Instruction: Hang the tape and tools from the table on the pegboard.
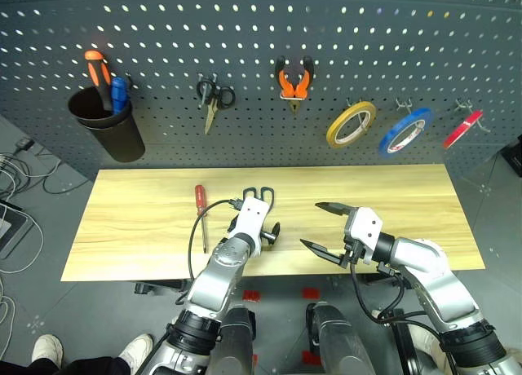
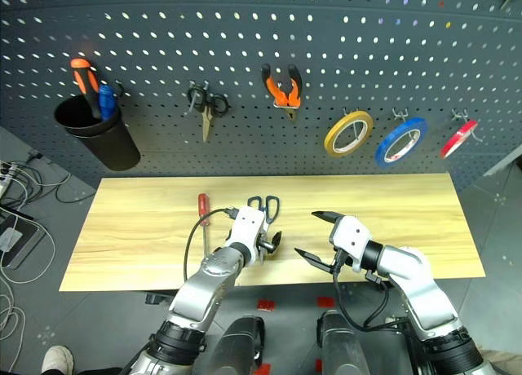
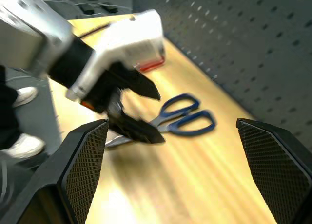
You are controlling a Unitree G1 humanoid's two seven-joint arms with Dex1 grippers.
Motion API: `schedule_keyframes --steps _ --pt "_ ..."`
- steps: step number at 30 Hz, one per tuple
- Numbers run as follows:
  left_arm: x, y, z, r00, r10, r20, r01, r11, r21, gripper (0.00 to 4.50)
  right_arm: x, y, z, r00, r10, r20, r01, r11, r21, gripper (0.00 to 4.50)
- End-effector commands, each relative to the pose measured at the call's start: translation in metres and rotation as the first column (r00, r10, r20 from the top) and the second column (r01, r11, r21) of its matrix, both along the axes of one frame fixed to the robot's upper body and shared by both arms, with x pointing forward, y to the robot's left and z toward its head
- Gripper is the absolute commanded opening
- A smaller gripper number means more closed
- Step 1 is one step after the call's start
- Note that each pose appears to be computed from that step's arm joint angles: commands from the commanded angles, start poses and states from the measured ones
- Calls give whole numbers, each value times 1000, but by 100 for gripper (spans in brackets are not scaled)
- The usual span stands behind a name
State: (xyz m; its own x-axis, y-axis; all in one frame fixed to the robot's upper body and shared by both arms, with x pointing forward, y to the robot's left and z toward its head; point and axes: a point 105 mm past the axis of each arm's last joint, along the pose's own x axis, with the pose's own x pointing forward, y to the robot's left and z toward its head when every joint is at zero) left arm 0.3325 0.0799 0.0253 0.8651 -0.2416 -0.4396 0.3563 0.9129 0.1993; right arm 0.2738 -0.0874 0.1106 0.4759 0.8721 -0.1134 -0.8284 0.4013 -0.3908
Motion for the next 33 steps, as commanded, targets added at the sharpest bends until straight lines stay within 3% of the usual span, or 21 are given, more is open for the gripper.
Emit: schedule_keyframes --steps 1,11,16,25,33 --pt "-2 -3 -1 1000 8 -4 -8 998 70 450 -2 4 3 999 38 25 -38 999 1 449" --pt "-4 15 -2 995 100 -20 -96 983 154 450 10 5 10 1000 3 28 -4 999 35 449" --pt "-7 20 3 992 129 -13 -126 979 159 337 9 8 10 999 10 31 -11 999 42 450" --pt "-6 26 3 989 148 -6 -145 977 158 53 14 12 10 1000 3 25 -5 998 62 450" --pt "-3 38 9 993 116 25 -118 975 189 53 15 10 12 1000 1 30 -4 997 75 450"
